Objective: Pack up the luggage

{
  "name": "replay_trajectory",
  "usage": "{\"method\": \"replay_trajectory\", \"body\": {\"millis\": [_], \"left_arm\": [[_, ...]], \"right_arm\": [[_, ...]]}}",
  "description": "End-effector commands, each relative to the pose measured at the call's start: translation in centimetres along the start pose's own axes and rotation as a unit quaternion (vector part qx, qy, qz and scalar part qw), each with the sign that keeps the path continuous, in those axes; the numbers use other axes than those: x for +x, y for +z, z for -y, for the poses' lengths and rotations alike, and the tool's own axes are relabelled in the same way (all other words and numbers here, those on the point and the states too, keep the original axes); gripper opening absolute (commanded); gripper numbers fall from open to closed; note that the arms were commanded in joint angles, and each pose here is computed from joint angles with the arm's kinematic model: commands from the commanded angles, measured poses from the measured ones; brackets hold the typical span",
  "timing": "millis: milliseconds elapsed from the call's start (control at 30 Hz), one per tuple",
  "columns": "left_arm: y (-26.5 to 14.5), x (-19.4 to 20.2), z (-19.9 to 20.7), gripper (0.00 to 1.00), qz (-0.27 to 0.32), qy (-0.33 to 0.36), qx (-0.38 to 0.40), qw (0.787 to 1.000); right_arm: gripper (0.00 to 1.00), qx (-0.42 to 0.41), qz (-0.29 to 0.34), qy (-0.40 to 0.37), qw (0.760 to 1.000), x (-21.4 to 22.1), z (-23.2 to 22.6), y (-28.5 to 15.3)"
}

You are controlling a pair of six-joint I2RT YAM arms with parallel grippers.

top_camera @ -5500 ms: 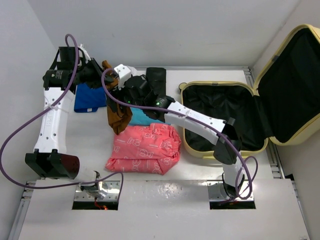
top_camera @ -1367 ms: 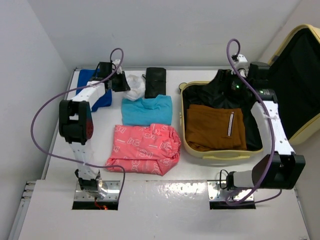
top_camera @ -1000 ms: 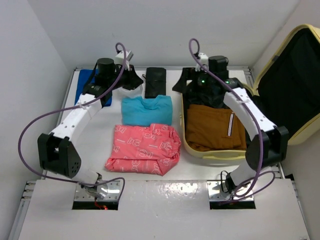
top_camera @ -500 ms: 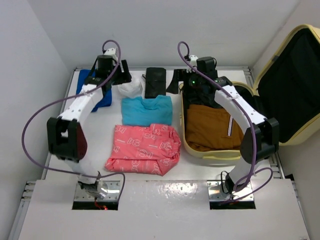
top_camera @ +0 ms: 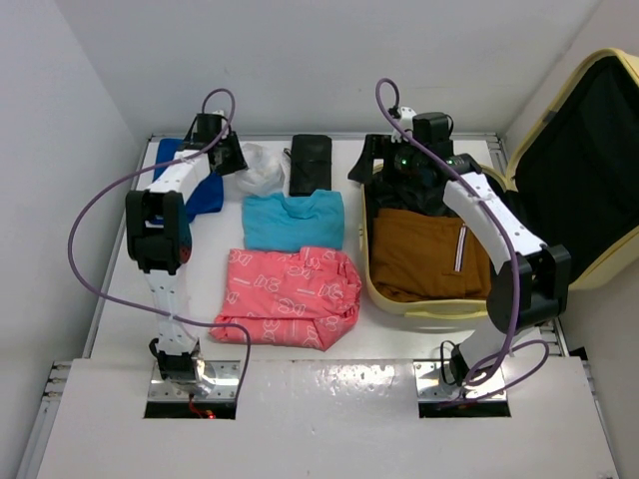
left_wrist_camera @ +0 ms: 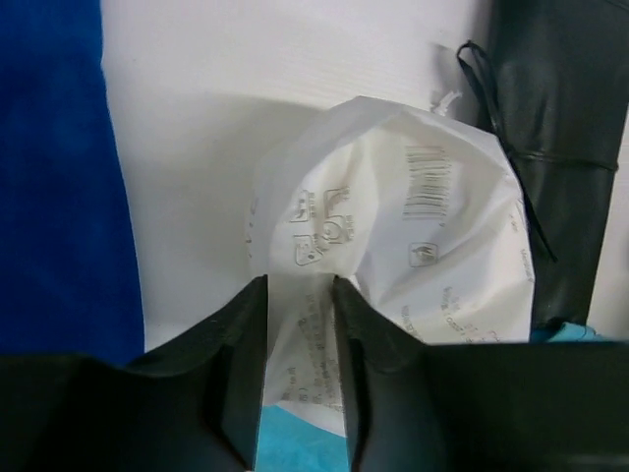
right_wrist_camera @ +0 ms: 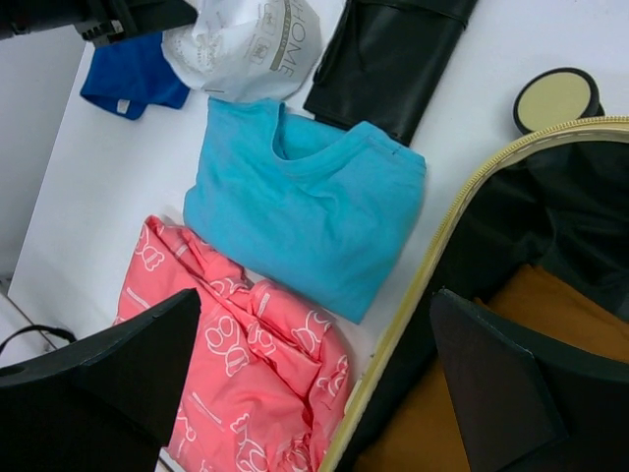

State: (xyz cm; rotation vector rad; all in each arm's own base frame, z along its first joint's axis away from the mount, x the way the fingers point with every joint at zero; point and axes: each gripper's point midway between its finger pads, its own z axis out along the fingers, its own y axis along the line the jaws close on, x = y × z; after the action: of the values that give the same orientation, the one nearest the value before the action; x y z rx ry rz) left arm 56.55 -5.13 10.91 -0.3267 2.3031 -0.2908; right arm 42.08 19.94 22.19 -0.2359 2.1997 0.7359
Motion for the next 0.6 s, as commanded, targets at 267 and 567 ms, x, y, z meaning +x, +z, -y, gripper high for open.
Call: {"method": "replay_trajectory", "body": {"millis": [267, 567], "left_arm": [[-4.9, -5.4, 4.7, 0.00, 0.058, 0.016, 0.121, 0.991], [-19.3, -9.5, 13.6, 0.00, 0.157, 0.095, 0.293, 0.938]], "right_arm": [[0.96, -0.021, 0.014, -0.010, 1.000, -1.0, -1.2, -0.5], [0.96, -0.057, 0.036, -0.014, 0.998, -2.8, -3.5, -0.5]]}}
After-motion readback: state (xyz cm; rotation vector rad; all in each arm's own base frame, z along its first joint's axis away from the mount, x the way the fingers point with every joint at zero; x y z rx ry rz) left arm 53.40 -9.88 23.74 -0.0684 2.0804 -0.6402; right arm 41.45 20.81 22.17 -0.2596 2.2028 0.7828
